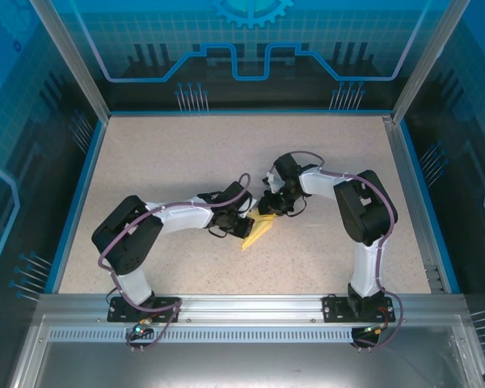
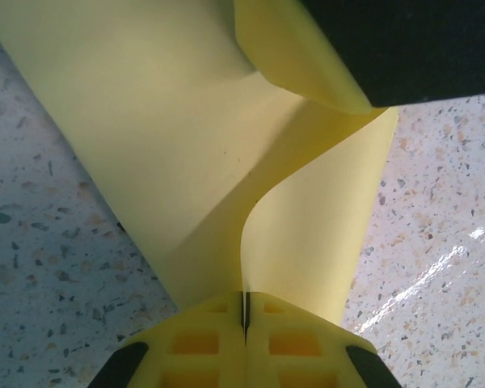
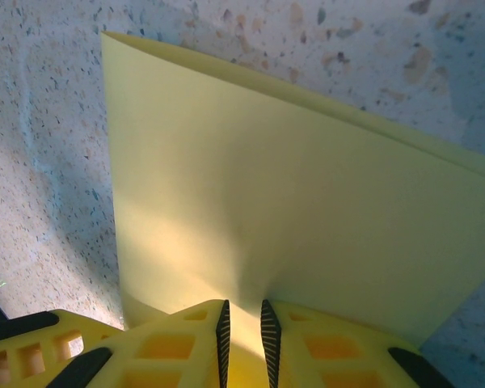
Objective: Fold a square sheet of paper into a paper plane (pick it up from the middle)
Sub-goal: Third fold the triangle at the center of the table.
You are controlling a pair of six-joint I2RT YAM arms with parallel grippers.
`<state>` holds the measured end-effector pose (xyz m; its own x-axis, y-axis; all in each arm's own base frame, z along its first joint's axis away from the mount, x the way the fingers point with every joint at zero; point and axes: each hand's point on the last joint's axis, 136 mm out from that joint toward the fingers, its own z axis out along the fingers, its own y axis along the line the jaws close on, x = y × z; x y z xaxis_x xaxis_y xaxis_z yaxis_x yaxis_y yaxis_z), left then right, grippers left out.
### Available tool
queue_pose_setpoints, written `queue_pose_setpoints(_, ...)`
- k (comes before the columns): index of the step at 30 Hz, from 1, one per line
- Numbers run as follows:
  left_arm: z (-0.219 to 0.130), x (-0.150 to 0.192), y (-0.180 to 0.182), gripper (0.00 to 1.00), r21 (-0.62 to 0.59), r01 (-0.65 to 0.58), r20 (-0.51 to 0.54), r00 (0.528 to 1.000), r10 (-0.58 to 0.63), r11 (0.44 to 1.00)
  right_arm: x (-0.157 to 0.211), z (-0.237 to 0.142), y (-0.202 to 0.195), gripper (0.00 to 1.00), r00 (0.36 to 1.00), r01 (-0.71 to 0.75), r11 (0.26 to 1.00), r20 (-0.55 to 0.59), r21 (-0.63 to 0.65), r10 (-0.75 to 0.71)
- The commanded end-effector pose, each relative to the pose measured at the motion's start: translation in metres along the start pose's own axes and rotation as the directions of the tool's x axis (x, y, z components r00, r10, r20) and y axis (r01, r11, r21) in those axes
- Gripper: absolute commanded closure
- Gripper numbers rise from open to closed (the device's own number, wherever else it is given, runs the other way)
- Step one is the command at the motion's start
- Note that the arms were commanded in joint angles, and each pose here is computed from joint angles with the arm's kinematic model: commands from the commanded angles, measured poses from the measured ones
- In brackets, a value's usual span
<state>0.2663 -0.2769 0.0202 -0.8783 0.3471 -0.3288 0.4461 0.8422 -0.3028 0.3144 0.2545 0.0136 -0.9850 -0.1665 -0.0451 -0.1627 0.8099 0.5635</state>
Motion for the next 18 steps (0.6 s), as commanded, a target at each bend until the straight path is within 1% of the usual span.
queue_pose_setpoints(1, 0.002, -0.005, 0.005, 0.97, -0.015, 0.02, -0.002, 1.0, -0.02, 1.0, 0.011, 0.008, -0.018, 0.78, 0.998, -0.035, 0.997, -0.047, 0.074, 0.038)
queue_pose_setpoints(5, 0.002, -0.006, 0.003, 0.96, -0.01, 0.015, 0.001, 1.0, -0.015, 1.0, 0.011, 0.008, -0.018, 0.78, 0.998, -0.035, 0.997, -0.048, 0.074, 0.038)
queue_pose_setpoints(11, 0.006, 0.002, 0.007, 0.97, -0.017, 0.033, -0.025, 0.999, -0.033, 0.999, 0.008, 0.003, -0.013, 0.76, 0.999, -0.031, 0.997, -0.033, 0.067, 0.034)
queue_pose_setpoints(14, 0.007, 0.004, 0.009, 0.96, -0.025, 0.036, -0.026, 0.999, -0.037, 0.999, 0.0, -0.01, -0.004, 0.74, 1.0, -0.026, 0.999, 0.018, 0.041, 0.025)
queue_pose_setpoints(18, 0.007, 0.006, 0.009, 0.96, -0.026, 0.032, -0.029, 0.999, -0.033, 0.999, -0.015, -0.045, 0.005, 0.72, 0.987, -0.05, 0.998, 0.152, -0.026, 0.054)
